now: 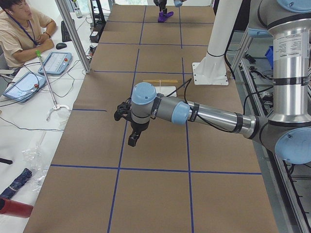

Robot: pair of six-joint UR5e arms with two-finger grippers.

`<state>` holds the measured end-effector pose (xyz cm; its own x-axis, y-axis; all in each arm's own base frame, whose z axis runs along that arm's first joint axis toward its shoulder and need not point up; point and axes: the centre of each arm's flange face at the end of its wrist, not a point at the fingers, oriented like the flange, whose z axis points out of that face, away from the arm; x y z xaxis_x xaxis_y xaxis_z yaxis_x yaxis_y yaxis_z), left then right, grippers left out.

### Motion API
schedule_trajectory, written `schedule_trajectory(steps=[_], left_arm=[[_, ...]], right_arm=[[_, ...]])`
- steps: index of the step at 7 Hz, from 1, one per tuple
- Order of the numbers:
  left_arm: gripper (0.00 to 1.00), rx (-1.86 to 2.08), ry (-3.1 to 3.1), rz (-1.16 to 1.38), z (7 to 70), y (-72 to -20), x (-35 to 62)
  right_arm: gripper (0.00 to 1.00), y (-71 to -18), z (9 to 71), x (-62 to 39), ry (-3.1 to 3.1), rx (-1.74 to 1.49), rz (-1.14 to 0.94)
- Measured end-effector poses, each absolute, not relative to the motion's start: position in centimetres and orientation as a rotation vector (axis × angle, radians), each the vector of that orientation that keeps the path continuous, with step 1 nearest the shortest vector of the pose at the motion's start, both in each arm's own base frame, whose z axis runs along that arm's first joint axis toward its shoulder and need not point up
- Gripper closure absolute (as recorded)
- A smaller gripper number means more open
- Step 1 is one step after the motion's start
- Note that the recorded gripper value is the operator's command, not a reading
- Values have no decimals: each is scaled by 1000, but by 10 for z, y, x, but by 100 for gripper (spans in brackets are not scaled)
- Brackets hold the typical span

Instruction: Hang towel on rack

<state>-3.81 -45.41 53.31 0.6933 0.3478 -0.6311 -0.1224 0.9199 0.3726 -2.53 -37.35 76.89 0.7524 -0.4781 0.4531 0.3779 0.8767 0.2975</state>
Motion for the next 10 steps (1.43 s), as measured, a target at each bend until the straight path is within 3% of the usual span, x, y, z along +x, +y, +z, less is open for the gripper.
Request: schedule_trajectory(steps=[1, 2, 3, 8, 10], left_arm=[[0, 319, 763, 270, 531, -455, -38], [0, 323, 763, 271, 529, -456, -38], [0, 326, 763, 272, 528, -457, -38], [0, 330, 762, 274, 529, -458, -38], [0, 332, 762, 276, 528, -458, -38]], right_arm=[[30, -366, 774, -27, -549, 180, -480], [77, -360, 777, -29, -552, 169, -490], [100, -357, 779, -31, -553, 164, -499], [100, -363, 752, -33, -558, 214, -518], [100, -362, 704, -29, -564, 256, -517]])
